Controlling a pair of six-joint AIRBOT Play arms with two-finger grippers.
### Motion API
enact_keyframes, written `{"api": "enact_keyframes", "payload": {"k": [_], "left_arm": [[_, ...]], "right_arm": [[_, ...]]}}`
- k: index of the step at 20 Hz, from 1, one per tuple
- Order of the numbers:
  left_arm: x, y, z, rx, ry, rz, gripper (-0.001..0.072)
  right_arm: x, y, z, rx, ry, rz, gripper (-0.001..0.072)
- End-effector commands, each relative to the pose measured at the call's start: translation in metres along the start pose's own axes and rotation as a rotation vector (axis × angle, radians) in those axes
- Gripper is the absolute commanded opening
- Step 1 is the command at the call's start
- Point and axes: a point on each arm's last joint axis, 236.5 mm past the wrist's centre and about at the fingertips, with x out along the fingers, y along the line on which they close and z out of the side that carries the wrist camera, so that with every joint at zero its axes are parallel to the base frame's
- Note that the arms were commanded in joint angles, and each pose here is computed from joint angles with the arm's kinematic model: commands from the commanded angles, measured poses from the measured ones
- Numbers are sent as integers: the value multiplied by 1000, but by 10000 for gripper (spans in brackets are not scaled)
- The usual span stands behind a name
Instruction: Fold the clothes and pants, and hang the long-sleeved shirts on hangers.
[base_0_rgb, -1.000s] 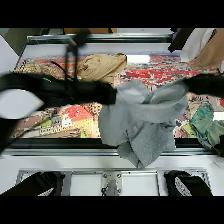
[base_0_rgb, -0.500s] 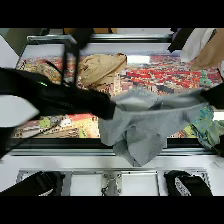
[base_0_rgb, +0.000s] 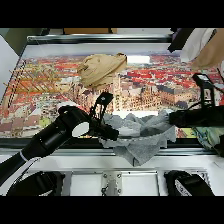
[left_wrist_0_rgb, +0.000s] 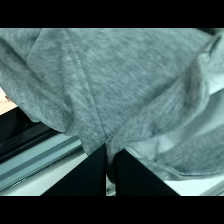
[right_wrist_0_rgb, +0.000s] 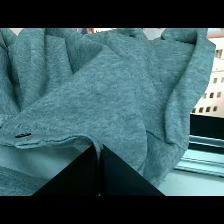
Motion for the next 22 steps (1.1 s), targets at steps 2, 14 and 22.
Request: {"api": "enact_keyframes", "payload": {"k": [2,14,22], "left_arm": [[13,26,10,-81,-21,15,16],[-65,25,58,-118,-242,-132,642],[-134,186,121,-269,-361,90,641]], "right_arm": [[36,15,10,-58,30,0,18],[50,16,6,-75,80,-16,22],[50,16,6,-75,79,-15,22]]}}
